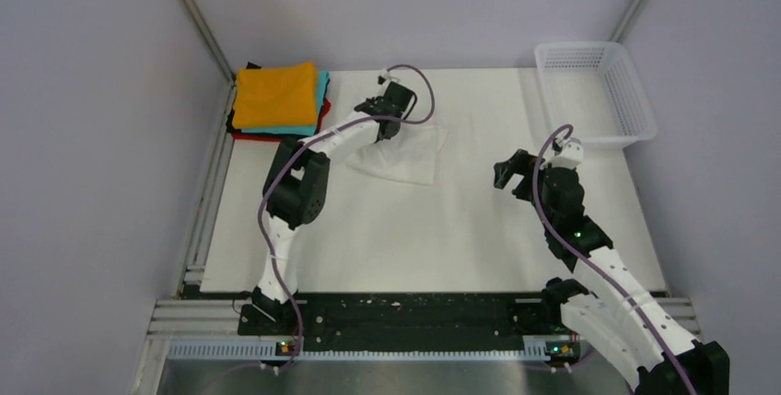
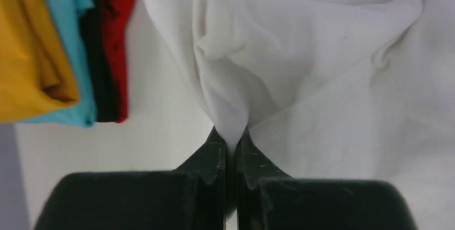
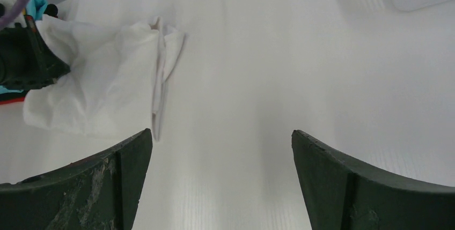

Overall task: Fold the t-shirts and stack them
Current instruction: Put the neatly folded tshirt into the corner of the board with the left arm

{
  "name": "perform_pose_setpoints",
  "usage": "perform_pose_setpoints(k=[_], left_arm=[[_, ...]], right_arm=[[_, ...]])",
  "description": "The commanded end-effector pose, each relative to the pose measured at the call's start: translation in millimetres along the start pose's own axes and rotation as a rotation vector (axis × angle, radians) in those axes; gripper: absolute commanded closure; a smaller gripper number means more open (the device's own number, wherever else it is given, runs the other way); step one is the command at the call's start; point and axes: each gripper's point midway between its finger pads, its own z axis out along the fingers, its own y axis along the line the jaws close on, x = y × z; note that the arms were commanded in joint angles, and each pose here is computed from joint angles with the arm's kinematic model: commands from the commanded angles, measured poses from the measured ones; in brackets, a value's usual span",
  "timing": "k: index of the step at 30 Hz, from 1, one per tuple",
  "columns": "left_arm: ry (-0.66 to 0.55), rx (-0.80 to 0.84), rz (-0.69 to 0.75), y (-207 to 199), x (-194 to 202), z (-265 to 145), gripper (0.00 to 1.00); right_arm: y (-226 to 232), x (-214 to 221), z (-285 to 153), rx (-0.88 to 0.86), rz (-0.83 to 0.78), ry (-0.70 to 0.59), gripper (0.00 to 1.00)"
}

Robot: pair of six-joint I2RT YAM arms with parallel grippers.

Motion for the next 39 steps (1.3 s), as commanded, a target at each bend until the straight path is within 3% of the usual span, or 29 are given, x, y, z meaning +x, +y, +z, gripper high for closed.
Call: perform_pose_setpoints(k=[1,14,28,39], left_arm=[[-0.235,-0.175,0.056,74.9,-79.5,-44.4,1.00],[-0.372,-0.338,0.111,166.1,-148.6,-72.2,1.00],[-0.436,-0.458,0.018,231.8,-191.6,-110.7,1.00],[-0.517,-0.446,-0.078,271.2,-217.5,-147.4,1.00]], right_arm=[[-5.4,-9.0,-3.2,0.030,-0.011,-0.035,0.01],[-18.9,-13.3,-4.7,0.101,-0.026,-0.056,0.01],[-31.0,-15.5,-5.0,0.172,-0.022,-0.069,0.01],[-40.2,-14.2,-4.8,0.224,-0.013,-0.073,0.01]])
